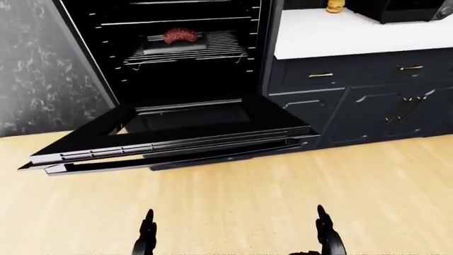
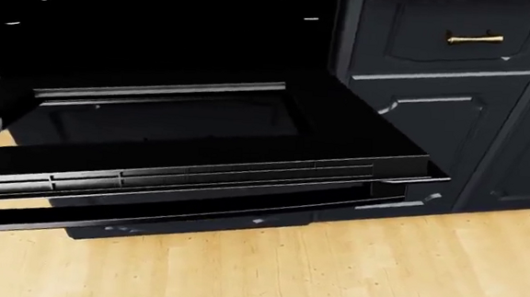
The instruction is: Close the oven door.
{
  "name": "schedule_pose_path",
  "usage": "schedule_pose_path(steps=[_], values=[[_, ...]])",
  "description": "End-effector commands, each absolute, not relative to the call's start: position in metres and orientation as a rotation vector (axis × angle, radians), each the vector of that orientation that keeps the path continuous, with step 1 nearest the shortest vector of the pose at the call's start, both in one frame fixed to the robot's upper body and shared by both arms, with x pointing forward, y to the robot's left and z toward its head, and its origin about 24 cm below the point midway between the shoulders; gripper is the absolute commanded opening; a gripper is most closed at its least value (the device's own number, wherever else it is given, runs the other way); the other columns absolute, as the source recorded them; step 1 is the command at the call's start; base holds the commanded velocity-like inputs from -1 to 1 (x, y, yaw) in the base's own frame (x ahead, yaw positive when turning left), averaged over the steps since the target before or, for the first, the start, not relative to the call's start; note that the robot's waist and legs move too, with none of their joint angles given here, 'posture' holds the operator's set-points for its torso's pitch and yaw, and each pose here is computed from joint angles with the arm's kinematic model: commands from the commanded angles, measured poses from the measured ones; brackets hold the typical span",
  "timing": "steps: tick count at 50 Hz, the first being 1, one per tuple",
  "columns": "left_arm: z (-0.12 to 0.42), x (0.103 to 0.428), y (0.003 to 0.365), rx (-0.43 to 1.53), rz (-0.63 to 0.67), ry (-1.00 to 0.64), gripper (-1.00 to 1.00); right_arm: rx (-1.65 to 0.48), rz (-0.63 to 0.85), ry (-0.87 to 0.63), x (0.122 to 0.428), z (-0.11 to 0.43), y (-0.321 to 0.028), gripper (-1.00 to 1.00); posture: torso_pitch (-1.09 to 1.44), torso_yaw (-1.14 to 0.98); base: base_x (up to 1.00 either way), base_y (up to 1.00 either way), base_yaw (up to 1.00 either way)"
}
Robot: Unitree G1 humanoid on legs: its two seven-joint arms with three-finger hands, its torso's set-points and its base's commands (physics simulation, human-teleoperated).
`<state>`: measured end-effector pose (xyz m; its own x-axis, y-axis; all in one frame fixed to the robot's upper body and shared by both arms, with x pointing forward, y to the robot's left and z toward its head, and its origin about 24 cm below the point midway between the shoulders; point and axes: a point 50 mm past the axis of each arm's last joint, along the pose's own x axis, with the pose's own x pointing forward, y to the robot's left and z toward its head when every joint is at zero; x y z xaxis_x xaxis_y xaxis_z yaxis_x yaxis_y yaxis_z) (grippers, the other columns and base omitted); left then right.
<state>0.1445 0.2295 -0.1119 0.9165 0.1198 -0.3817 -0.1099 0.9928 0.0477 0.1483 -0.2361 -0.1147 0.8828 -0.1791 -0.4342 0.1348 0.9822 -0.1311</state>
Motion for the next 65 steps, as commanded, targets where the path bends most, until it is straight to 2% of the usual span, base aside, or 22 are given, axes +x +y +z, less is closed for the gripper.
schedule_pose_path(steps=[1, 65], values=[[-0.105, 0.1536, 0.2302, 0.039, 0.107, 0.337, 1.0, -0.115, -0.184, 0.394, 0.1569, -0.106, -0.2429, 1.0, 0.0, 0.0, 0.0, 0.32, 0.0], [-0.1049, 0.1547, 0.2293, 0.035, 0.101, 0.335, 1.0, -0.113, -0.18, 0.394, 0.1566, -0.1061, -0.243, 1.0, 0.0, 0.0, 0.0, 0.32, 0.0]])
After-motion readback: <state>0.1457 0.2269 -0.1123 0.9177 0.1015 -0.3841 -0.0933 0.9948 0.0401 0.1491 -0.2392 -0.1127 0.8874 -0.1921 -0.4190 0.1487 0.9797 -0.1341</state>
